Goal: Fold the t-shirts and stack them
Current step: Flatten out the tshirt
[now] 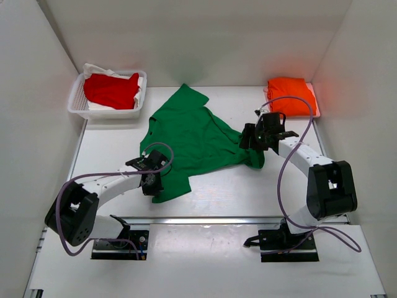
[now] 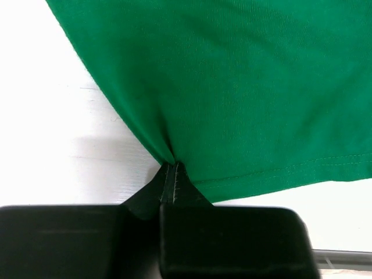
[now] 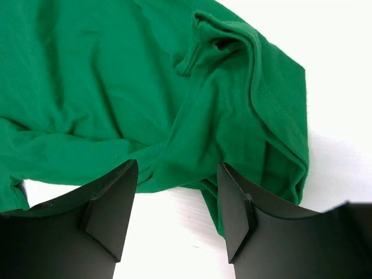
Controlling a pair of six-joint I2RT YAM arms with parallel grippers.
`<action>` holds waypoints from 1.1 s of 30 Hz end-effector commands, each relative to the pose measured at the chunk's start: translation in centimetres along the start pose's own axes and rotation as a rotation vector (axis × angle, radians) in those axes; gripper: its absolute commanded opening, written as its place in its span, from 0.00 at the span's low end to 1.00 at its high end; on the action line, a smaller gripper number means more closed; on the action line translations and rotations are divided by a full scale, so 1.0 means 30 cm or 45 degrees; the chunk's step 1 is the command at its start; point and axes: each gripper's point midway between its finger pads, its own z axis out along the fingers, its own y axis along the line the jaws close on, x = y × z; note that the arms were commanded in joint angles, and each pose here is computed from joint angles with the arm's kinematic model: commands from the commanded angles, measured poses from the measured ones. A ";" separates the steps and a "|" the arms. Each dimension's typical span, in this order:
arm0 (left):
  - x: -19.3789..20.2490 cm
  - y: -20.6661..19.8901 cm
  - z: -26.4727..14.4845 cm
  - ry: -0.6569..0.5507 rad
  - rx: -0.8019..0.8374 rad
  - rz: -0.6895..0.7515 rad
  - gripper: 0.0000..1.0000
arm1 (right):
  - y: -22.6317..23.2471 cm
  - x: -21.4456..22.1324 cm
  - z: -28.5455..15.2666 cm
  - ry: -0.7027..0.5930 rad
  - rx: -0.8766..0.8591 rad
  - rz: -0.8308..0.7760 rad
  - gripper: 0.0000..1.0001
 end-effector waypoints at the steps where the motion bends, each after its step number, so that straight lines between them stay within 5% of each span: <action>1: 0.102 0.079 0.047 0.120 -0.105 0.026 0.00 | -0.006 -0.098 -0.019 -0.092 0.012 -0.040 0.54; 12: -0.111 0.028 -0.147 -0.134 0.133 -0.071 0.00 | -0.023 -0.117 -0.004 -0.194 0.084 -0.061 0.52; 19: -0.083 0.056 -0.153 -0.129 0.166 -0.093 0.00 | -0.017 -0.132 0.068 -0.225 0.080 -0.016 0.41; 33: -0.059 0.025 -0.132 -0.095 0.224 -0.087 0.00 | -0.063 -0.212 0.157 -0.289 0.086 0.062 0.38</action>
